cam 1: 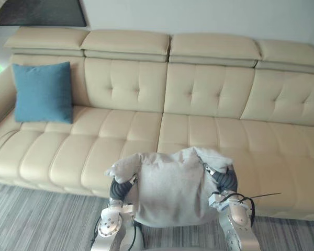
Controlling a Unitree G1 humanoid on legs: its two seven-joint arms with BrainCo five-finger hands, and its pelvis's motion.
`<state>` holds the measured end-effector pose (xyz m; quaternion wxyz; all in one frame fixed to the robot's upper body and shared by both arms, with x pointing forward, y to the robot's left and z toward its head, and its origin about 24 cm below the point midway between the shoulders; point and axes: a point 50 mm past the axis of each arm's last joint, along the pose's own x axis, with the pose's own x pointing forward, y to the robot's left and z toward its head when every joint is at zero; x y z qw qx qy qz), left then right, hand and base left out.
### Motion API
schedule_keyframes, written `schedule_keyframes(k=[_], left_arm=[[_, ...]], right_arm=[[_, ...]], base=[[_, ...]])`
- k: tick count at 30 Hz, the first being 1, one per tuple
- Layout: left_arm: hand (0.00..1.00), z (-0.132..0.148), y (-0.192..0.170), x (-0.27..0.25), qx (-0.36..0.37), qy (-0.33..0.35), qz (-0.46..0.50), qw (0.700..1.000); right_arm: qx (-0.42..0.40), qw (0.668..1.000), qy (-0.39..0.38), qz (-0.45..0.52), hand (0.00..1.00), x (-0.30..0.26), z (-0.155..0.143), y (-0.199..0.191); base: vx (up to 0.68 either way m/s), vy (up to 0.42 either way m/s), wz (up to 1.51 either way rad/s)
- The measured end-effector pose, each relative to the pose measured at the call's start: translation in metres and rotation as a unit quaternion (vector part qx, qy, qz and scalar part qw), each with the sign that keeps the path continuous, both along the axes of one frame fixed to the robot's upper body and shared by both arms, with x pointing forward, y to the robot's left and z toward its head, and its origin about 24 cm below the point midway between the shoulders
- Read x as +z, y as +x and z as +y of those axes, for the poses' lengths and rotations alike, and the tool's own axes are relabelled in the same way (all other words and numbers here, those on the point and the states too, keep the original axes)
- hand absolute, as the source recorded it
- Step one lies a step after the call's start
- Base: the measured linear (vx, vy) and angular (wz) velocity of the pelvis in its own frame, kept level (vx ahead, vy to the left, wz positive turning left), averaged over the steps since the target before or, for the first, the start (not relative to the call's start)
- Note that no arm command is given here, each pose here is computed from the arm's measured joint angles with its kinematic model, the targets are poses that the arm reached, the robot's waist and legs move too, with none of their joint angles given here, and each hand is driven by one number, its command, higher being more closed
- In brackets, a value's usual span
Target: Pick up cushions and gather them together orderly.
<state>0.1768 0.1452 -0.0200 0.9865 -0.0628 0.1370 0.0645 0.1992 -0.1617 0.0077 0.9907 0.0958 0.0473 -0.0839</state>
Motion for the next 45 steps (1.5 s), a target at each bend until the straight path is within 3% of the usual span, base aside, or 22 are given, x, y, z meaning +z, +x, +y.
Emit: schedule_keyframes(k=[4,9,14,21,34,45], left_arm=[[1.0,0.005,0.003,-0.003,-0.006,0.017,0.007,1.0],[1.0,0.006,0.015,0.005,-0.006,0.021,-0.016,1.0],[1.0,-0.012,0.017,0.002,-0.003,-0.016,-0.005,1.0],[1.0,-0.013,0.031,0.012,0.003,-0.007,-0.028,1.0],[1.0,-0.005,0.132,0.111,0.053,0.08,-0.208,0.973],[1.0,-0.013,0.187,0.219,0.088,0.07,-0.338,0.934]], right_arm=[[0.006,0.999,-0.018,0.048,1.0,-0.021,0.001,-0.002],[0.009,0.999,-0.018,0.034,1.0,-0.015,0.003,0.008],[-0.012,0.998,-0.048,0.044,1.0,-0.017,-0.014,0.011],[-0.02,0.998,-0.041,0.034,1.0,-0.013,-0.013,0.017],[-0.019,0.984,-0.088,-0.154,1.0,0.096,0.016,0.12],[-0.077,0.946,-0.114,-0.292,1.0,0.199,0.021,0.153]], base=[[0.28,0.123,-0.31],[0.21,-0.139,-0.01],[0.12,-0.134,-0.12],[0.03,-0.02,0.17],[-0.12,-0.005,0.18],[-0.09,-0.041,0.0]])
